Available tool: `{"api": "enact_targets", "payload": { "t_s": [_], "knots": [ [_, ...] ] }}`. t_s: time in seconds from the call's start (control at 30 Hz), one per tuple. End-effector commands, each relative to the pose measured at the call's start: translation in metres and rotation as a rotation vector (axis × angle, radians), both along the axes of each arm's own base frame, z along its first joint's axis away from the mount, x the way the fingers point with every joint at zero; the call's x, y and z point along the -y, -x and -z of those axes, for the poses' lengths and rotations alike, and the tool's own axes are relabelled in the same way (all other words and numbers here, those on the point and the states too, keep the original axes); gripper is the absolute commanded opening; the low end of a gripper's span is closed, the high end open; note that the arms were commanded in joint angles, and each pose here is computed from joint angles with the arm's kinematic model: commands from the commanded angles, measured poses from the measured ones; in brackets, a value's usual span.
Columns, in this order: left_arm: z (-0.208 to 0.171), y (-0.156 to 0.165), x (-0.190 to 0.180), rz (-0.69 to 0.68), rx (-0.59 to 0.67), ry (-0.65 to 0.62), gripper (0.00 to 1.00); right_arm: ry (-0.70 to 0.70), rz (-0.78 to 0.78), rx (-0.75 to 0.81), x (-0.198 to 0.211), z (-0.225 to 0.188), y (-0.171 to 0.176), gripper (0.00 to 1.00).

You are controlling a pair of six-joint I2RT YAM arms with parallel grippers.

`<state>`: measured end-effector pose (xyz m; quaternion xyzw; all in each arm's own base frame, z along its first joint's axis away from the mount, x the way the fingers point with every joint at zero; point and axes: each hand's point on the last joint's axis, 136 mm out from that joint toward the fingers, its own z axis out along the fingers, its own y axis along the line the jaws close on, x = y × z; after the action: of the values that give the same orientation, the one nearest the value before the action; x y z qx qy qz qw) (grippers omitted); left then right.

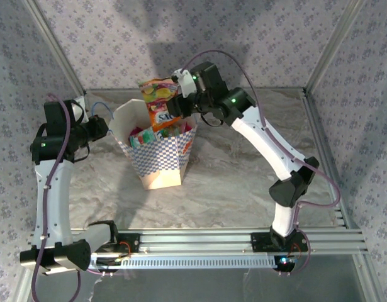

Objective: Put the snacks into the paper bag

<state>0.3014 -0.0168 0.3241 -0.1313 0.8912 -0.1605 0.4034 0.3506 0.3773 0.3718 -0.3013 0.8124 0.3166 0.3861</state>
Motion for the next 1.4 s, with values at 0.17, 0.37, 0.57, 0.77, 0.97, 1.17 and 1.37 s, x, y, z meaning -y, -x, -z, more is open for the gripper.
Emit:
{"api": "enact_targets", "payload": {
  "t_s": [0.17,0.37,0.57,0.77,0.97,1.17,1.37],
  "knots": [
    [-0.011,0.004,-0.003,-0.002,0.035,-0.020,0.12,-0.035,-0.011,-0.076,-0.015,0.008,-0.004,0.27],
    [-0.009,0.005,-0.004,-0.004,0.030,-0.026,0.12,-0.028,-0.032,-0.105,-0.024,0.014,-0.001,0.29],
    [-0.008,0.004,-0.006,-0.008,0.031,-0.025,0.12,0.003,-0.049,-0.170,-0.031,0.026,0.009,0.34],
    [-0.009,0.004,-0.006,-0.011,0.039,-0.023,0.12,0.018,-0.034,-0.187,-0.028,0.029,0.011,0.37],
    [-0.009,0.004,-0.006,-0.011,0.039,-0.023,0.12,-0.001,-0.024,-0.134,-0.018,0.004,0.017,0.44],
    [-0.009,0.000,-0.006,-0.015,0.044,-0.010,0.12,0.005,0.002,-0.029,0.009,-0.026,0.029,0.54],
    [-0.012,-0.001,-0.005,-0.014,0.050,-0.004,0.13,0.030,0.065,0.066,0.043,-0.040,0.038,0.59]
  ]
}}
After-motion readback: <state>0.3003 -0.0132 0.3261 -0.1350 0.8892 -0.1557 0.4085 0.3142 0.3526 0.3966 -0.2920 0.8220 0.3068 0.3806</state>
